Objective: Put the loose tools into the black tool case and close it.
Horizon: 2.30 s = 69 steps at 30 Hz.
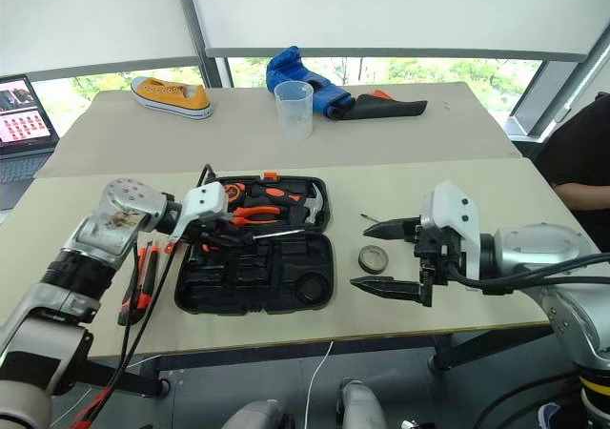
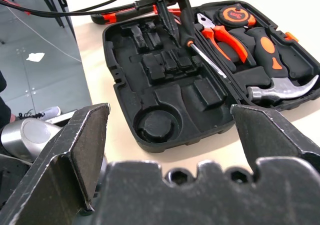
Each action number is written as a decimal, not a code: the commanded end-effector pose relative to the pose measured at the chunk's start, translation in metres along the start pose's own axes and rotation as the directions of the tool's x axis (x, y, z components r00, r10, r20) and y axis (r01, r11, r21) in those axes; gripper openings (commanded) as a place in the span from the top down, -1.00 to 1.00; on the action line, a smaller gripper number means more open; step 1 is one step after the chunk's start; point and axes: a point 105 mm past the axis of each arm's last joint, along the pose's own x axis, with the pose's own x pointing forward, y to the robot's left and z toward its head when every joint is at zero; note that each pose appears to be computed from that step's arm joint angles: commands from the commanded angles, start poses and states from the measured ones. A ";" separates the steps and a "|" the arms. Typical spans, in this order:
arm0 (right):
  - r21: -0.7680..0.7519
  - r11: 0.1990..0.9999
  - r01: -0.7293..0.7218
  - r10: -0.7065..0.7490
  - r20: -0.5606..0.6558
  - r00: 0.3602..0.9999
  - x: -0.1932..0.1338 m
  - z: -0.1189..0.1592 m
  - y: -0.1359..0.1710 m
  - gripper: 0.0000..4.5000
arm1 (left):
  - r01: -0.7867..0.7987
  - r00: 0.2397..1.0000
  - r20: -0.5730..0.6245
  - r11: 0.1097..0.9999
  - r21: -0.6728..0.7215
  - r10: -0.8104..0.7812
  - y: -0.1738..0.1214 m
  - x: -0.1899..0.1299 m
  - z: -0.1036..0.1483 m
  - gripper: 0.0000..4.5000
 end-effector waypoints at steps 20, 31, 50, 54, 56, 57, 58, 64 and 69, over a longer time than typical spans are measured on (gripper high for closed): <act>-0.041 0.999 0.025 -0.023 0.050 0.998 0.003 0.012 -0.001 -1.00 | 0.033 0.999 -0.036 0.996 0.084 -0.030 -0.001 -0.002 -0.003 0.15; -0.034 0.999 0.015 -0.014 0.048 0.999 0.003 0.010 0.003 -1.00 | 0.047 0.998 0.038 0.995 0.088 -0.050 0.001 -0.013 0.021 -0.84; -0.030 0.999 0.032 -0.031 0.043 0.999 0.003 0.005 0.006 -1.00 | 0.078 0.994 -0.086 0.985 0.155 -0.065 -0.006 0.014 -0.008 0.99; -0.028 0.999 0.040 -0.039 0.043 0.998 0.003 0.004 0.005 -1.00 | 0.103 0.990 -0.116 0.978 0.184 -0.083 -0.012 0.020 -0.016 0.99; -0.020 0.998 0.059 -0.058 0.038 0.998 0.002 0.002 0.003 -1.00 | 0.070 0.994 -0.092 0.982 0.174 -0.054 -0.006 0.019 -0.012 0.99; -0.015 0.997 0.072 -0.072 0.033 0.997 0.000 0.000 0.001 -1.00 | 0.053 0.997 -0.072 0.985 0.162 -0.042 -0.002 0.016 -0.007 0.99; -0.012 0.997 0.081 -0.080 0.029 0.996 -0.001 -0.001 0.001 -1.00 | 0.044 0.998 -0.058 0.987 0.153 -0.035 0.000 0.015 -0.005 0.99; 0.082 0.964 0.254 -0.247 -0.084 0.965 -0.033 -0.035 -0.015 -1.00 | 0.083 0.968 0.234 0.996 0.033 -0.089 -0.001 -0.029 0.049 0.25; 0.125 0.891 0.436 -0.400 -0.240 0.885 -0.072 -0.078 -0.046 -1.00 | 0.238 0.890 0.398 0.971 0.010 -0.222 -0.030 -0.056 0.092 -0.53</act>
